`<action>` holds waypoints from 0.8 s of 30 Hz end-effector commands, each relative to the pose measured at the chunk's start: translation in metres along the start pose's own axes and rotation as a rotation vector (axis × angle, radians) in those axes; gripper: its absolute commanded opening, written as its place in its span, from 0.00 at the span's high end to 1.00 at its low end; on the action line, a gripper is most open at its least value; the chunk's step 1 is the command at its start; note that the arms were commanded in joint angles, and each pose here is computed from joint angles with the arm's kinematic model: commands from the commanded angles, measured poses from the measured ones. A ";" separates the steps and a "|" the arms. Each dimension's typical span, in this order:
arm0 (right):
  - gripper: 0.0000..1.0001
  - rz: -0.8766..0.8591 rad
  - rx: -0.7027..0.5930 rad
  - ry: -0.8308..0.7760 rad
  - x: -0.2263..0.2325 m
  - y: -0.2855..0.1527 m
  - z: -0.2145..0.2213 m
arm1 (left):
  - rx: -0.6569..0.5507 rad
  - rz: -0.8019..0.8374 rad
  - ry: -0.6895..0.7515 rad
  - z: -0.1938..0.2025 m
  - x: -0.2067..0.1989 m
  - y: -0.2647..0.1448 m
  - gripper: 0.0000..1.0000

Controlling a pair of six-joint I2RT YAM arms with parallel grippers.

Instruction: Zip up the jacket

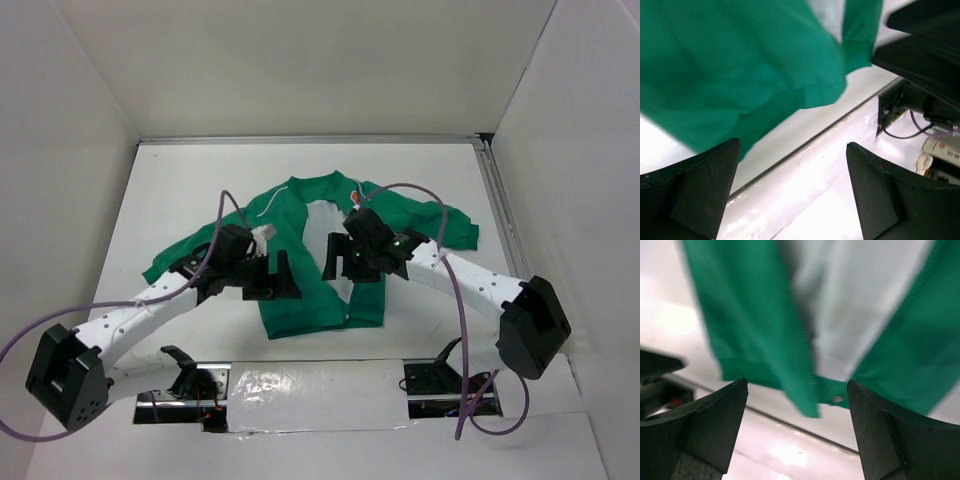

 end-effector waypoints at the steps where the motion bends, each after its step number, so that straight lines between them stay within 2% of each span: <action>1: 0.13 0.078 -0.018 0.028 -0.031 0.003 0.008 | 0.000 0.039 0.052 -0.005 -0.036 0.004 0.01; 8: 0.14 0.177 -0.110 0.146 -0.087 -0.006 0.010 | 0.148 -0.041 0.036 0.019 -0.054 0.045 0.01; 12: 0.14 0.165 -0.130 0.207 -0.101 -0.007 0.012 | 0.200 -0.168 0.007 0.034 -0.048 0.075 0.01; 20: 0.15 0.117 -0.127 0.240 -0.112 -0.004 0.020 | 0.187 -0.270 -0.020 0.028 -0.044 0.114 0.01; 23: 0.15 0.105 -0.127 0.248 -0.115 -0.004 0.022 | 0.185 -0.334 -0.024 0.027 -0.040 0.123 0.03; 24: 0.15 0.102 -0.132 0.255 -0.117 -0.004 0.021 | 0.180 -0.361 -0.022 0.025 -0.037 0.127 0.07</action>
Point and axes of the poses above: each gripper's point midway between its finger pads, its own y axis out along the fingers, its own x axis along the line the jaws close on, z = x × y, the point moved 1 cm from there along -y, back along the fingers, and after that the axes turned 12 degrees about -y, right-handed, at the moved point
